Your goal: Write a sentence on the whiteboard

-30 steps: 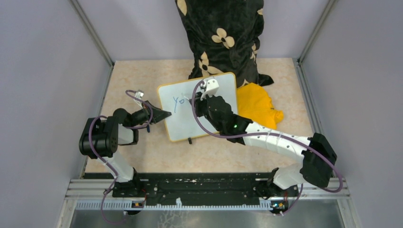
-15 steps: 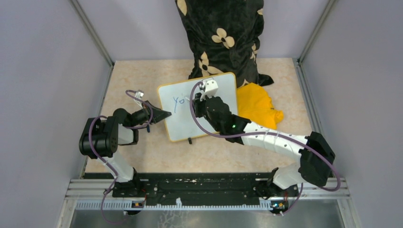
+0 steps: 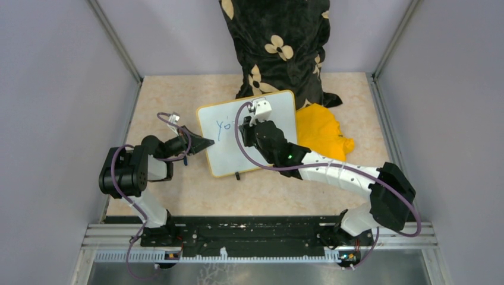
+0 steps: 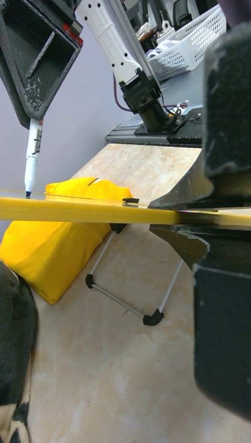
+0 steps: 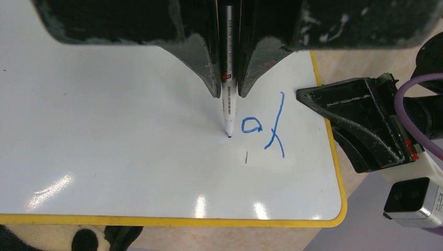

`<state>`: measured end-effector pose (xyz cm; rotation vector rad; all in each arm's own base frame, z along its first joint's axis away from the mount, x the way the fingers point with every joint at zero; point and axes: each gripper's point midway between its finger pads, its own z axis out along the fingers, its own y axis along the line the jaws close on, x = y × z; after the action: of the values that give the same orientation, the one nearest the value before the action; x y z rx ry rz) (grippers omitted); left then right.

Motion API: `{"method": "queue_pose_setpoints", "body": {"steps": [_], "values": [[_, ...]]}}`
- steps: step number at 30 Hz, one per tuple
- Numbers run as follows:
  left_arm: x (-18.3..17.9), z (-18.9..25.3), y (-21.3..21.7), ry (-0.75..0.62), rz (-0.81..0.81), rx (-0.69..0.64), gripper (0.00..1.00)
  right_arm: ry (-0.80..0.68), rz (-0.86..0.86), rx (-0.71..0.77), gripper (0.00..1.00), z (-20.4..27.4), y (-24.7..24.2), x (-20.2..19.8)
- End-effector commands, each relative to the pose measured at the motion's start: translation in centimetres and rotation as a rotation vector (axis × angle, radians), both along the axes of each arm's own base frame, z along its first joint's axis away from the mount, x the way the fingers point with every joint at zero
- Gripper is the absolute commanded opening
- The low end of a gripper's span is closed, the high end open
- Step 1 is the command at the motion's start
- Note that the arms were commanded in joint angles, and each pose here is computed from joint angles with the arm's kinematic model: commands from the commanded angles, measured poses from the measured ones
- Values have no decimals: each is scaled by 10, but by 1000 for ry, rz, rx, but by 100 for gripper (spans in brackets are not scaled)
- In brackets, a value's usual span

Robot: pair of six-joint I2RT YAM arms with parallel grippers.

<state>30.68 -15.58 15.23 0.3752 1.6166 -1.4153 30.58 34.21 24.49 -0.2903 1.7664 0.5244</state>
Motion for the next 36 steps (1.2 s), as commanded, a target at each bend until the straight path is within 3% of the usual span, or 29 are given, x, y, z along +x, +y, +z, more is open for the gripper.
{"method": "queue_pose_setpoints", "body": {"steps": [1,17,36], "values": [[0,19,-1,-177,9,16,0,-17,-24,39,0,12,-2,7],[-1,19,-2,-176,6,15,0,28,-40,26,0,-14,-19,-5],[-2,18,-5,-178,-6,20,0,-6,-89,12,0,-1,-35,3]]}}
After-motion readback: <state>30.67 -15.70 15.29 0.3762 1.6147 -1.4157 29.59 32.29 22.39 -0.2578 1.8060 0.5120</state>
